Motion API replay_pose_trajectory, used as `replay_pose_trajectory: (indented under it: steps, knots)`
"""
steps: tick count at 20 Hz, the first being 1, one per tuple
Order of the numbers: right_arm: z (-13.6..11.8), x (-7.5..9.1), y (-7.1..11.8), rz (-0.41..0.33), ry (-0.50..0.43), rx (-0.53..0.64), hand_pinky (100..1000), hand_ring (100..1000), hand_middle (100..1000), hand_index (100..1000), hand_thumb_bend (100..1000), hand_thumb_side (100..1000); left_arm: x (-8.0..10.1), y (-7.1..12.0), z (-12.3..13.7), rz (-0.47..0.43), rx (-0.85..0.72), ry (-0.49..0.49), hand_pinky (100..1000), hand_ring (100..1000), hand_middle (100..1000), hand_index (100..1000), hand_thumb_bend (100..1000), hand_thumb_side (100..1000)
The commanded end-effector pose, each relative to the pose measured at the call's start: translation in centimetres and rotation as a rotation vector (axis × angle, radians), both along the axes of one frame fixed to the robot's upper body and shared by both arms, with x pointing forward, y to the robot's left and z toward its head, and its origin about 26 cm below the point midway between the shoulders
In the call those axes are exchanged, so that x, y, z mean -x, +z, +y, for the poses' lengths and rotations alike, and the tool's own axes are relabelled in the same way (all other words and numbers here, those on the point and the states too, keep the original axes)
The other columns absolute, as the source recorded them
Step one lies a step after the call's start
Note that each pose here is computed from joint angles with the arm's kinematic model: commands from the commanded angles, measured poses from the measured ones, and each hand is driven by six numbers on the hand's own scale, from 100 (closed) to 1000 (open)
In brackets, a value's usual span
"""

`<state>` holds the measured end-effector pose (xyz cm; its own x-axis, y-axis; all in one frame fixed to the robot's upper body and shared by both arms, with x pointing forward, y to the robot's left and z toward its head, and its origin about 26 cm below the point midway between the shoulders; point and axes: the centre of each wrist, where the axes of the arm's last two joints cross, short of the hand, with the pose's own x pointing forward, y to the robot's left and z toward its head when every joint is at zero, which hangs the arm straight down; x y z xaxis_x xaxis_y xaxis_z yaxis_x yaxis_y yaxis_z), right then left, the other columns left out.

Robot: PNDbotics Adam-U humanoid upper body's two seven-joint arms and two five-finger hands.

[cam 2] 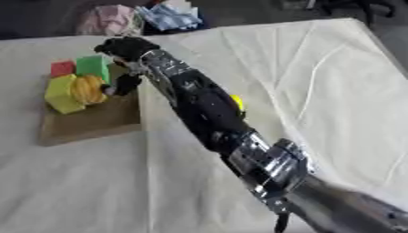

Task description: Pick up objects on the table and place them in the box.

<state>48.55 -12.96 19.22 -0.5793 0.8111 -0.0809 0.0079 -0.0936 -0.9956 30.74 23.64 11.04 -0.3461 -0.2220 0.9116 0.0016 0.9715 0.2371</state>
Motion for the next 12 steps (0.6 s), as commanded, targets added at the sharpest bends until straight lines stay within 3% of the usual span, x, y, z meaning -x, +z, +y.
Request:
replay_pose_trajectory:
  steps: [1, 6, 12]
  knots:
    - [-1.0, 0.4, 3.9, -0.036, 0.039, 0.002, 788, 822, 862, 977, 282, 490, 0.0, 0.6, 0.4, -0.024, -0.008, 0.014, 708, 701, 695, 778, 330, 508]
    - [-2.5, 1.8, 6.4, -0.051, 0.090, -0.005, 783, 809, 842, 967, 268, 458, 0.1, 0.5, 0.7, -0.022, -0.013, 0.026, 709, 701, 695, 777, 329, 508]
    - [-5.0, 4.3, 7.4, -0.027, 0.140, 0.000, 780, 803, 828, 955, 254, 459, 0.2, 0.3, 1.1, -0.016, -0.019, 0.046, 709, 701, 695, 777, 330, 508]
